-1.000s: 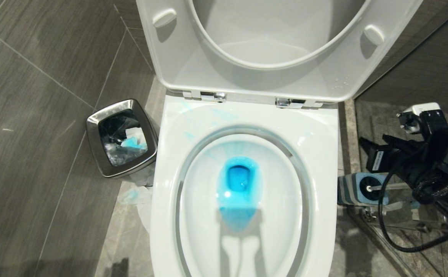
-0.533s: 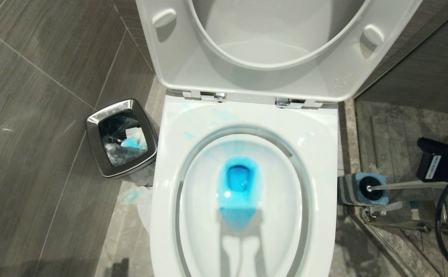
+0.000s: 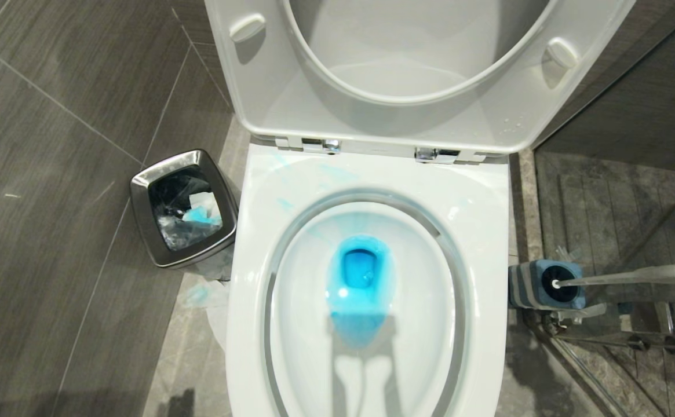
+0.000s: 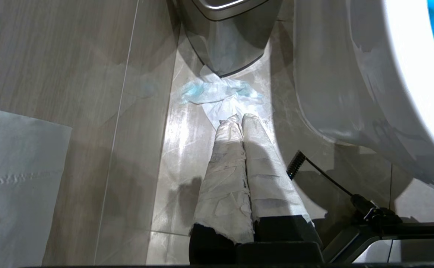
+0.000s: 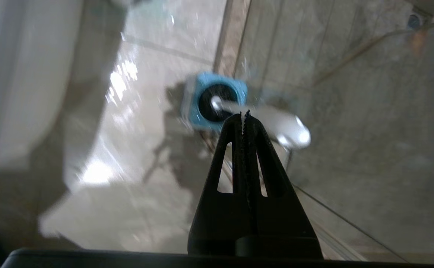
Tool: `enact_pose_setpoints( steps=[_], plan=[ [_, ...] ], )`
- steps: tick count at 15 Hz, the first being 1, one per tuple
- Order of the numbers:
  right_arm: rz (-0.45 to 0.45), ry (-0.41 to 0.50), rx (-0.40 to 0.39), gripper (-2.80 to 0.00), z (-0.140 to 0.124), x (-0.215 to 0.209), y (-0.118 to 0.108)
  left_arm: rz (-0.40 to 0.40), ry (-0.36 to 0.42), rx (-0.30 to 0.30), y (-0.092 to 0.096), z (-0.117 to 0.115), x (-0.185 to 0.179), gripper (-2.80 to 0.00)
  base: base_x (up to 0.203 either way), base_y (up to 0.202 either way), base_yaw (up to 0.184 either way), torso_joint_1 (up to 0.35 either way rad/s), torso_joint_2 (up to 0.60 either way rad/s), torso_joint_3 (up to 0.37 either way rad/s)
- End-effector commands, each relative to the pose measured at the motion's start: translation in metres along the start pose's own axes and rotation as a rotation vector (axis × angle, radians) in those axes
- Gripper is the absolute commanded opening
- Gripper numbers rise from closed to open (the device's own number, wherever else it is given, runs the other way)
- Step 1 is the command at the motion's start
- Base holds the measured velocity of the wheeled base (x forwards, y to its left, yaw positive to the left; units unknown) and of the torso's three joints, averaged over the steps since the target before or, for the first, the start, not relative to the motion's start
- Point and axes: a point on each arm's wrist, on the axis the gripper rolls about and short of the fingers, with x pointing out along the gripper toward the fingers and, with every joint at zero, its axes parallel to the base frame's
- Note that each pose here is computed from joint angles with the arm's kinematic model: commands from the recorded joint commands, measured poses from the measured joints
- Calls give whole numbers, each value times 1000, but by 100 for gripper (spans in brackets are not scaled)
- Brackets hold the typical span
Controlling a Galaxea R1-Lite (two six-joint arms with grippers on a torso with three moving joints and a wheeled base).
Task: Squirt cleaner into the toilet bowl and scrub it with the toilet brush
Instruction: Scrub the toilet bowl
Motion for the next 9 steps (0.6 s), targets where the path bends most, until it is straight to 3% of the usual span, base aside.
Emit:
enact_pose_setpoints(
  steps=[1,5,9],
  plan=[
    [-5,-11,-46,-280,-4,-15,-6,1,0,0,0,0,0,-280,0,0,0,0,0,0],
    [-10,16,-111,-280,-2,-23,-11,1,0,0,0,0,0,-280,0,0,0,0,0,0],
    [-80,129,-179,-280,-19,-33,-24,1,0,0,0,0,0,-280,0,0,0,0,0,0]
  ],
)
